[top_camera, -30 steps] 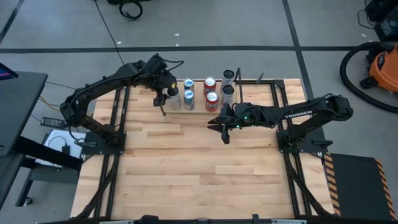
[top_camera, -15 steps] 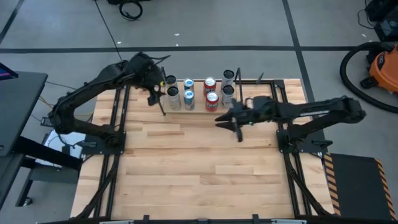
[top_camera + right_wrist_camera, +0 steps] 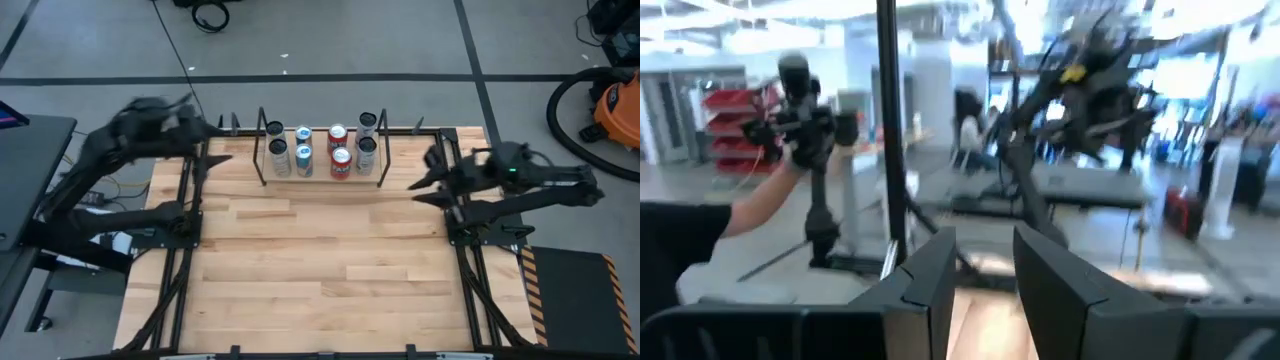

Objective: Place canned beverage on shelf
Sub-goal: Return to Home Position

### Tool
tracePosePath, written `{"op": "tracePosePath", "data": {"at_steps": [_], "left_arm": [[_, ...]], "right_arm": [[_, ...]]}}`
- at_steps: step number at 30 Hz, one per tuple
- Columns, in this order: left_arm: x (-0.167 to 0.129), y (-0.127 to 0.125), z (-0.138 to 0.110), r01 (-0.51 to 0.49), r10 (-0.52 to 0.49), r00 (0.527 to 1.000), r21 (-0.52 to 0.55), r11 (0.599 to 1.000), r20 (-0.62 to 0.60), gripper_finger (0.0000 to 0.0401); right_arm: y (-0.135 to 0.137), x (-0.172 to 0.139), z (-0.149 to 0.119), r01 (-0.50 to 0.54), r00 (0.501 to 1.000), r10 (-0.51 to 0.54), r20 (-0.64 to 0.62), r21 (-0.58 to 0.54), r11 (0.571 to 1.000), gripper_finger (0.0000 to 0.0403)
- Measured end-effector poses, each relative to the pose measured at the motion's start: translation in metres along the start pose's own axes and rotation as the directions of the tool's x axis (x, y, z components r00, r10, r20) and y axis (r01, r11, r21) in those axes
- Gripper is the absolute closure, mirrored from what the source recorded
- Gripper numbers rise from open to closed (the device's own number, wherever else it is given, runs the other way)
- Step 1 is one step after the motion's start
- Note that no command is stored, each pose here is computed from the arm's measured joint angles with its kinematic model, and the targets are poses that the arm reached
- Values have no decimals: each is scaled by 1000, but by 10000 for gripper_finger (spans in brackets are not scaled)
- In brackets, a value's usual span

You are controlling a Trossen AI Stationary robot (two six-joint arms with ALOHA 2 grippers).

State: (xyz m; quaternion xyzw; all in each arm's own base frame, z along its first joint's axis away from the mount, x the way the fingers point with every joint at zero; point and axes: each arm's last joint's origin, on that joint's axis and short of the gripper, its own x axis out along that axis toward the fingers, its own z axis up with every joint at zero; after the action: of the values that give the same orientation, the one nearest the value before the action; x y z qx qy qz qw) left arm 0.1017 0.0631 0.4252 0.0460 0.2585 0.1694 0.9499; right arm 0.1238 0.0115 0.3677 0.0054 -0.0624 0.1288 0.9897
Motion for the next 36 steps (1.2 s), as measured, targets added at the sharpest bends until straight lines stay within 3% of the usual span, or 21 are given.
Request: {"op": "tracePosePath", "data": {"at_steps": [4,8,14,23,31,36], "left_arm": [[-40,-10,-8,-19,21,992,-16,1000,123,88],[-74,-20,-20,-35,38,972,-19,999,230,88],[-92,-36,-58,-9,24,951,-49,999,309,88],[-62,-48,-117,-17,68,874,-110,994,481,88],[-2,-49,-156,-6,66,884,-131,991,462,88],[25,-47,-166,7,83,853,-171,985,516,88]], "right_arm": [[4,-21,-2,59,996,-56,65,-46,997,290],[6,-32,-21,86,994,-81,74,-71,994,290],[6,-34,-65,87,988,-80,129,-53,995,290],[5,-34,-124,86,980,-77,184,-43,995,290],[4,-34,-160,81,991,-80,106,-9,997,290],[4,-34,-173,79,994,-81,70,27,996,290]]}}
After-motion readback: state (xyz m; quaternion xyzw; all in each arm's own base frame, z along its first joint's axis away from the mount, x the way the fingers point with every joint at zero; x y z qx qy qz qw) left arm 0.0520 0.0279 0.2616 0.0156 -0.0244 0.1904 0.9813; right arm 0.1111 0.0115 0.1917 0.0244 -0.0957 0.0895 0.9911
